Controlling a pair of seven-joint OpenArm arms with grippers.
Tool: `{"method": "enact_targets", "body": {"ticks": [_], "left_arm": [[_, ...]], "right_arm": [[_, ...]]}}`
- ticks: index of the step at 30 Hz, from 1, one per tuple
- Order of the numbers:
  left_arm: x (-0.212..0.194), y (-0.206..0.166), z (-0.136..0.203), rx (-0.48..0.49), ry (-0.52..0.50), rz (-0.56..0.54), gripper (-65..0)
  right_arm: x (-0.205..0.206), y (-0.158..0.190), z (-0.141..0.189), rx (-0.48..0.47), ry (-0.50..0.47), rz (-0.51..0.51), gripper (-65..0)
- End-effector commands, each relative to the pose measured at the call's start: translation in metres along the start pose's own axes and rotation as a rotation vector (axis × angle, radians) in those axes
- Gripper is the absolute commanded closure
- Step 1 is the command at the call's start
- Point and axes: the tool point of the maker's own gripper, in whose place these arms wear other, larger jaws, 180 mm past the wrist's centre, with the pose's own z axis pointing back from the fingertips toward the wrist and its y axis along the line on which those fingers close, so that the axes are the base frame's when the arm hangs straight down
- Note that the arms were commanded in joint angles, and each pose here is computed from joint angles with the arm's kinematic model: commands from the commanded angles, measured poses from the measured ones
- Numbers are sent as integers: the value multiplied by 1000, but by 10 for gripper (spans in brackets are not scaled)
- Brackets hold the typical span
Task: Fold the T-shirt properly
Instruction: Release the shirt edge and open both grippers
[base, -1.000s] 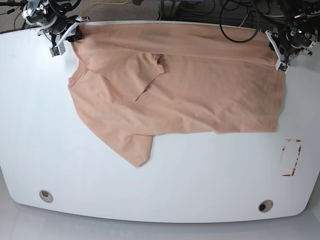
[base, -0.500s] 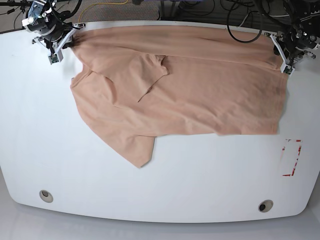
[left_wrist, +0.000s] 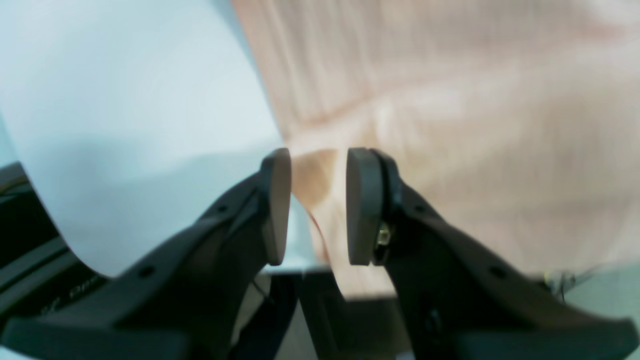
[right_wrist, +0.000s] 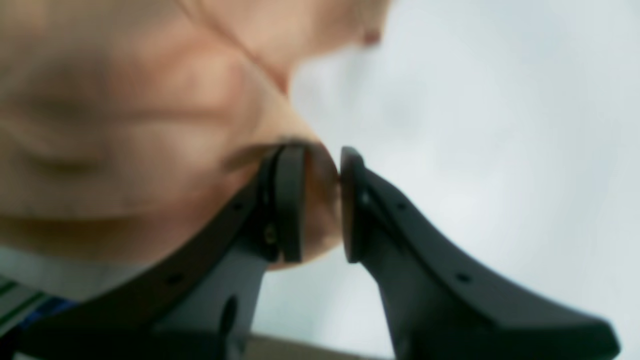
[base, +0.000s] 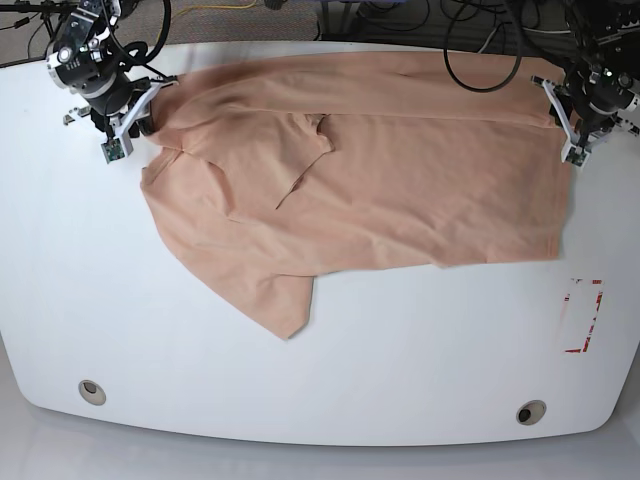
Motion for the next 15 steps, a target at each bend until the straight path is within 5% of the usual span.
{"method": "enact_targets", "body": {"ticks": [1,8,15], "left_arm": [[14,15,6,43,-38,-9,-164],[41,44,14,115,-105,36,-165],[83,68,24,170,-215,71,-165]], "right_arm": [[21,-3,2,-7,-62,19,-117],[46,-9,-5,-12,-117,19,-127],[58,-28,-11,-86,-97,39,-358]]}}
